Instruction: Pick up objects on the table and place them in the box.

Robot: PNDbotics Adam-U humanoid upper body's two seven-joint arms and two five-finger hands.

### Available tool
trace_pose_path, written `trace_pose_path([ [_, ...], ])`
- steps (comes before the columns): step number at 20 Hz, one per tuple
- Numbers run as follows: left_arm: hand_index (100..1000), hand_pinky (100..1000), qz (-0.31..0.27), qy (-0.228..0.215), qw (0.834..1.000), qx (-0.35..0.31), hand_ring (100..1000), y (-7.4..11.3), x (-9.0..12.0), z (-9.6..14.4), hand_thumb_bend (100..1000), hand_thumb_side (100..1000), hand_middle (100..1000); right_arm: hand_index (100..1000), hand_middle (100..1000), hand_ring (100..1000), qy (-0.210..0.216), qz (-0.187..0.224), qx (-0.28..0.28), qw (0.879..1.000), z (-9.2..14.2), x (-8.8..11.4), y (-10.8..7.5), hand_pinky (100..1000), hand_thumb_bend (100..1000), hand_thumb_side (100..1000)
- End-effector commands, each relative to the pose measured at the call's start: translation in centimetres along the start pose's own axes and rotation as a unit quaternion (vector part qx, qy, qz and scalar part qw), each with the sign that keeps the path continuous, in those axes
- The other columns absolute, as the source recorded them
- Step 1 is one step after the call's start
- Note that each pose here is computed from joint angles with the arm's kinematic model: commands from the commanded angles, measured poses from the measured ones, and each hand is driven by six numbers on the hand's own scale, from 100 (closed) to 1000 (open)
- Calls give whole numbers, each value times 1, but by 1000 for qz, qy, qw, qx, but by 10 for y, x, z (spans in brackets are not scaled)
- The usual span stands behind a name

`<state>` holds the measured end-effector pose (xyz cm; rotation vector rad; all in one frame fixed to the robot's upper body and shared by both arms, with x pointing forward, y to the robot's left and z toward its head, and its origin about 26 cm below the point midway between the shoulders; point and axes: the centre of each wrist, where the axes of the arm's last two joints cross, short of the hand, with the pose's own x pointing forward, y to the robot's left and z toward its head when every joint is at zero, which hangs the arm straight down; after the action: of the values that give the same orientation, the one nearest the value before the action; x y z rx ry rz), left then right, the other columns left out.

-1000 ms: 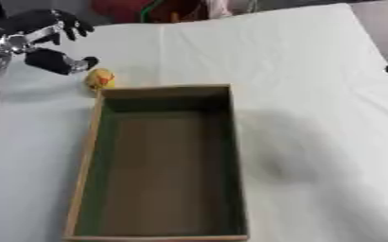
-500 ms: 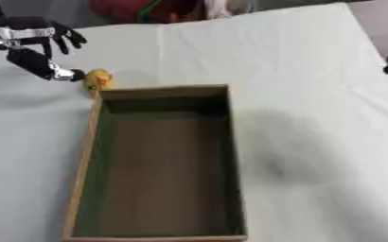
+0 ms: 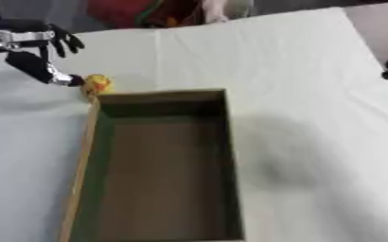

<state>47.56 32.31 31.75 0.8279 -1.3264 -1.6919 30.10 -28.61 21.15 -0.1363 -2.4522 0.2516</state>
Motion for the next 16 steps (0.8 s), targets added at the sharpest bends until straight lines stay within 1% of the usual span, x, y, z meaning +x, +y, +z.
trace_pose_path([
  [1, 921, 601, -37, -16, 999, -21, 752, 10, -3, 6, 463, 546, 786, 878, 695, 639, -16, 3, 4, 1000, -4, 7, -2, 618, 100, 833],
  [6, 928, 600, -34, -9, 999, -37, 753, 1, -2, -1, 434, 553, 785, 879, 686, 635, -17, -2, -7, 1000, -5, 7, -1, 618, 100, 828],
  [7, 924, 599, -31, -8, 999, -40, 752, -2, -3, -2, 436, 539, 782, 882, 685, 634, -16, -2, -7, 1000, -4, 7, -1, 618, 100, 821],
  [11, 919, 596, -20, 0, 999, -48, 751, -9, -5, -5, 421, 556, 777, 880, 683, 633, -13, -5, -6, 1000, -4, 6, 0, 618, 100, 830],
  [16, 874, 572, -11, -2, 998, -57, 738, -16, -6, -9, 405, 552, 747, 883, 682, 634, -12, -4, -9, 1000, -3, 6, 0, 619, 100, 833],
])
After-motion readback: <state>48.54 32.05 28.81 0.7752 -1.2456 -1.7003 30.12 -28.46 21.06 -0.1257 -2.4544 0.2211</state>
